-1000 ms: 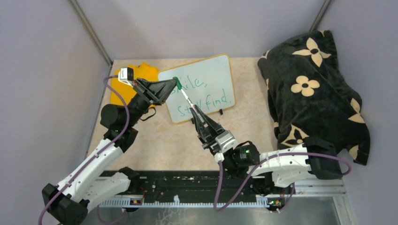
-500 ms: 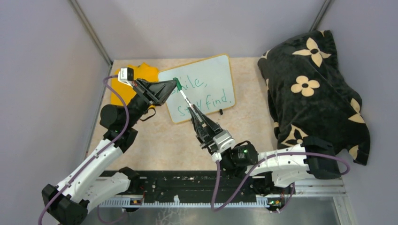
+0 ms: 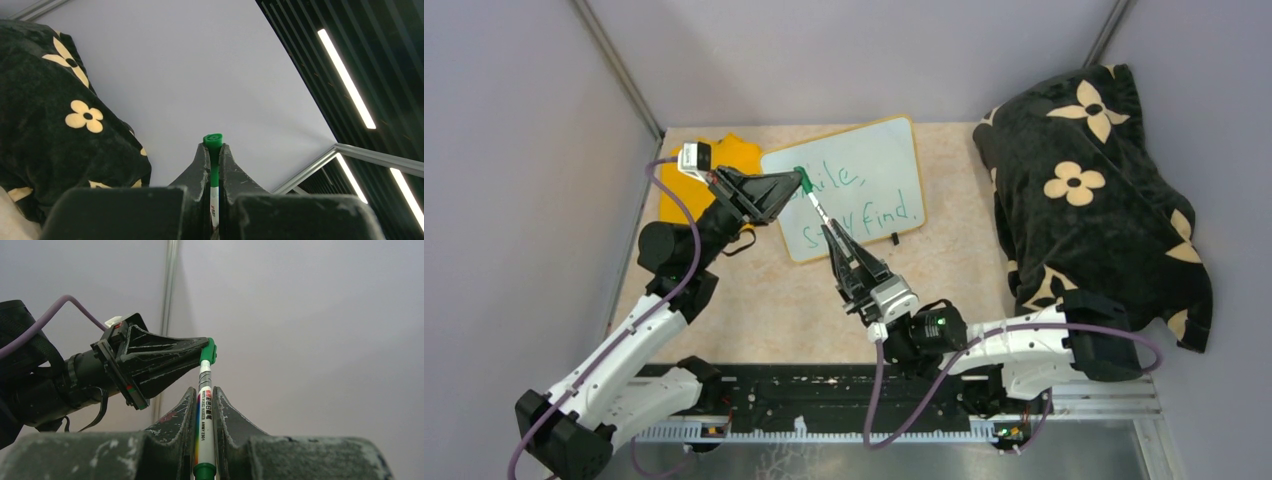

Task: Write a sentence on the whiteboard
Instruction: Close the whiteboard marker at the center of the board.

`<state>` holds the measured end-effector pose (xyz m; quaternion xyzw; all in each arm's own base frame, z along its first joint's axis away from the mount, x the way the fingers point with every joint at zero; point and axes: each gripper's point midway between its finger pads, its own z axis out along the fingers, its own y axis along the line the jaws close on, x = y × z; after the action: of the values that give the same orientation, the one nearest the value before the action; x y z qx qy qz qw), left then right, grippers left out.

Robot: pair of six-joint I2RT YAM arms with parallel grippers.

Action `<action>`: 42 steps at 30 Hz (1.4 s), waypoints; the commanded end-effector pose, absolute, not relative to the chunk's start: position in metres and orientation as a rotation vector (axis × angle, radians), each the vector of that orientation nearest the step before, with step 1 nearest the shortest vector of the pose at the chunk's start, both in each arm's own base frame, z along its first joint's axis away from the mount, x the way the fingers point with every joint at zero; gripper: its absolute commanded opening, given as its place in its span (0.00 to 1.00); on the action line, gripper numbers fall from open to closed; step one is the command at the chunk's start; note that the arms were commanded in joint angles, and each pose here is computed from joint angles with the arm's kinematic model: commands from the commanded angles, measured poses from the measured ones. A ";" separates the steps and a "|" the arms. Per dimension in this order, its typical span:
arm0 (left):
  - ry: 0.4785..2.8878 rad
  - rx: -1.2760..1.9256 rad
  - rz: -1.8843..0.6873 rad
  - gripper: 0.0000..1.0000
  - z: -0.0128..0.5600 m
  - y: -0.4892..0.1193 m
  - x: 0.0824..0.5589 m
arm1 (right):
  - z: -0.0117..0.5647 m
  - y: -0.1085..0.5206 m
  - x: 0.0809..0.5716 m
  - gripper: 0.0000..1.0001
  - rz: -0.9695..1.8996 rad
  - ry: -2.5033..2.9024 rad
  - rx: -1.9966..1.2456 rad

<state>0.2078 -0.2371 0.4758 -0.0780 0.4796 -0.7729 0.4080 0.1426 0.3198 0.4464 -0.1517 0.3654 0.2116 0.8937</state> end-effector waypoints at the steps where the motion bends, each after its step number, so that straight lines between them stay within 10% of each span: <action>1: 1.165 -0.114 -1.968 0.00 0.486 -0.237 0.194 | 0.471 0.306 0.145 0.00 0.450 0.734 -0.199; 42: 1.294 0.055 -1.989 0.00 0.454 -0.268 0.181 | 0.481 0.308 0.169 0.00 0.480 0.733 -0.062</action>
<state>0.2227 -0.2397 0.4699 -0.0839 0.4749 -0.7646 0.4275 0.1685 0.3338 0.4474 -0.1189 0.3929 0.1828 0.8933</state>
